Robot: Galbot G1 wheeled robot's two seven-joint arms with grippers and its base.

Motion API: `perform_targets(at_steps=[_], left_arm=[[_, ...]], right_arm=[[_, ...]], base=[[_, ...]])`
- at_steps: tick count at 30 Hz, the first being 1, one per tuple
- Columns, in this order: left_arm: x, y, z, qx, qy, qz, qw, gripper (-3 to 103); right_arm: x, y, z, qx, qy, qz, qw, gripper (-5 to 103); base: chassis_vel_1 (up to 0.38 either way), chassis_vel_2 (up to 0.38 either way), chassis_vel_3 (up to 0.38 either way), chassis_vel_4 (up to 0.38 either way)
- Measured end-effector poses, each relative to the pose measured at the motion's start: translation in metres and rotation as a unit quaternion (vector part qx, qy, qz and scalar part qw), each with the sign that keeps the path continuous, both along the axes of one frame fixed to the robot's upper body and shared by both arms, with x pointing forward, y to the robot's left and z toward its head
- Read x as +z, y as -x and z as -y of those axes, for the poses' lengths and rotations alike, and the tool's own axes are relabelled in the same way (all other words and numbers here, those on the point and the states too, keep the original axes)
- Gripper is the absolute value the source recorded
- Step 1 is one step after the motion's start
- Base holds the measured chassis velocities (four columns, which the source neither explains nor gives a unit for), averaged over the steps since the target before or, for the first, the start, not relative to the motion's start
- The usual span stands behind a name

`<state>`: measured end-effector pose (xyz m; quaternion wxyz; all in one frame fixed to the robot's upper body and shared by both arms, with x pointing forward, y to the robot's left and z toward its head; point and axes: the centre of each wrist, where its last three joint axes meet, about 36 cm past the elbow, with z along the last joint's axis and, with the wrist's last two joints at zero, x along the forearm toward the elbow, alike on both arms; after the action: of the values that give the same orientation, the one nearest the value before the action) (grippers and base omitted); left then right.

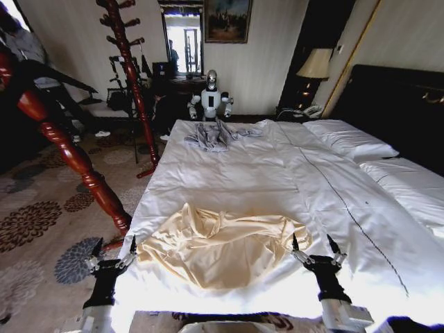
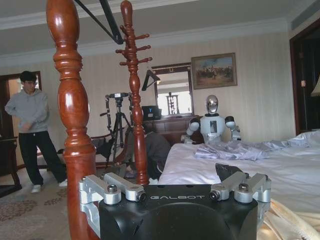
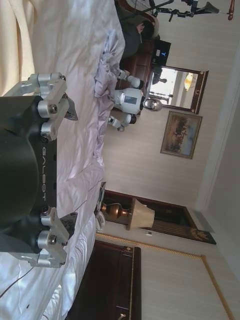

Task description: Pick up the clothes from the bed and hang them on the clothes hanger.

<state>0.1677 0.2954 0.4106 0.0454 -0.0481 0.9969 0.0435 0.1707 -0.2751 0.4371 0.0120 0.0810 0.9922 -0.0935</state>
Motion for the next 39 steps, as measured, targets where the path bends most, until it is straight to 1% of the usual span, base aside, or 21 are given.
perform_targets(at_steps=[5, 9, 12, 14, 15, 16, 17, 19, 20, 22, 23, 24, 26, 27, 28, 29, 31, 33, 34, 37, 39], left_arm=[[-0.003, 0.000, -0.004, -0.012, -0.010, 0.005, 0.9999, 100], [0.003, -0.004, -0.003, -0.015, -0.011, 0.022, 0.9996, 100], [0.002, -0.006, -0.001, -0.021, -0.015, 0.020, 0.9995, 100], [-0.001, -0.009, 0.001, -0.042, -0.023, 0.009, 0.9988, 100], [-0.001, -0.009, 0.001, -0.042, -0.023, 0.009, 0.9988, 100], [-0.001, -0.010, 0.002, -0.050, -0.026, 0.006, 0.9984, 100], [-0.002, -0.013, 0.004, -0.078, -0.036, -0.003, 0.9963, 100], [-0.003, -0.020, 0.006, -0.119, -0.055, -0.018, 0.9912, 100], [-0.003, -0.020, 0.006, -0.119, -0.055, -0.018, 0.9912, 100], [-0.004, -0.028, 0.006, -0.152, -0.081, -0.029, 0.9846, 100], [-0.007, -0.036, 0.007, -0.181, -0.107, -0.038, 0.9768, 100], [-0.007, -0.036, 0.007, -0.181, -0.107, -0.038, 0.9768, 100], [-0.011, -0.051, 0.010, -0.217, -0.149, -0.051, 0.9632, 100], [-0.012, -0.055, 0.010, -0.225, -0.160, -0.054, 0.9597, 100], [-0.013, -0.061, 0.012, -0.237, -0.179, -0.060, 0.9529, 100], [-0.013, -0.061, 0.012, -0.237, -0.179, -0.060, 0.9529, 100], [-0.012, -0.065, 0.015, -0.253, -0.209, -0.074, 0.9417, 100], [-0.014, -0.068, 0.016, -0.263, -0.248, -0.086, 0.9285, 100], [-0.014, -0.068, 0.016, -0.263, -0.248, -0.086, 0.9285, 100], [-0.016, -0.079, 0.013, -0.272, -0.289, -0.091, 0.9133, 100], [-0.018, -0.098, 0.011, -0.280, -0.315, -0.090, 0.9022, 100]], right_arm=[[-0.002, -0.001, 0.001, -0.001, 0.001, -0.001, 1.000, 100], [-0.002, -0.003, -0.002, 0.000, -0.002, 0.000, 1.000, 100], [-0.003, -0.003, -0.004, 0.002, -0.008, -0.002, 1.000, 100], [-0.005, -0.002, -0.006, 0.003, -0.013, -0.006, 1.000, 100], [-0.005, -0.002, -0.006, 0.003, -0.013, -0.006, 1.000, 100], [-0.006, -0.001, -0.007, 0.002, -0.014, -0.007, 1.000, 100], [-0.007, -0.001, -0.007, 0.002, -0.015, -0.010, 1.000, 100], [-0.007, -0.001, -0.007, 0.000, -0.017, -0.011, 1.000, 100], [-0.007, -0.001, -0.007, 0.000, -0.017, -0.011, 1.000, 100], [-0.007, -0.002, -0.007, -0.004, -0.021, -0.011, 1.000, 100], [-0.006, -0.003, -0.007, -0.008, -0.024, -0.012, 1.000, 100], [-0.006, -0.003, -0.007, -0.008, -0.024, -0.012, 1.000, 100], [-0.006, -0.003, -0.009, -0.015, -0.031, -0.014, 0.999, 100], [-0.007, -0.003, -0.009, -0.017, -0.033, -0.014, 0.999, 100], [-0.007, -0.003, -0.010, -0.020, -0.036, -0.015, 0.999, 100], [-0.007, -0.003, -0.010, -0.020, -0.036, -0.015, 0.999, 100], [-0.007, -0.004, -0.011, -0.024, -0.048, -0.019, 0.998, 100], [-0.007, -0.006, -0.012, -0.026, -0.064, -0.026, 0.997, 100], [-0.007, -0.006, -0.012, -0.026, -0.064, -0.026, 0.997, 100], [-0.006, -0.008, -0.010, -0.022, -0.077, -0.035, 0.996, 100], [-0.007, -0.007, -0.008, -0.023, -0.079, -0.042, 0.996, 100]], base=[[0.000, 0.000, 0.000, 0.000], [0.000, 0.000, 0.000, 0.000], [0.000, 0.000, 0.000, 0.000], [0.000, 0.000, 0.000, 0.000], [0.000, 0.000, 0.000, 0.000], [0.000, 0.000, 0.000, 0.000], [0.000, 0.000, 0.000, 0.000], [0.000, 0.000, 0.000, 0.000], [0.000, 0.000, 0.000, 0.000], [0.000, 0.000, 0.000, 0.000], [0.000, 0.000, 0.000, 0.000], [0.000, 0.000, 0.000, 0.000], [0.000, 0.000, 0.000, 0.000], [0.000, 0.000, 0.000, 0.000], [0.000, 0.000, 0.000, 0.000], [0.000, 0.000, 0.000, 0.000], [0.000, 0.000, 0.000, 0.000], [0.000, 0.000, 0.000, 0.000], [0.000, 0.000, 0.000, 0.000], [0.000, 0.000, 0.000, 0.000], [0.000, 0.000, 0.000, 0.000]])
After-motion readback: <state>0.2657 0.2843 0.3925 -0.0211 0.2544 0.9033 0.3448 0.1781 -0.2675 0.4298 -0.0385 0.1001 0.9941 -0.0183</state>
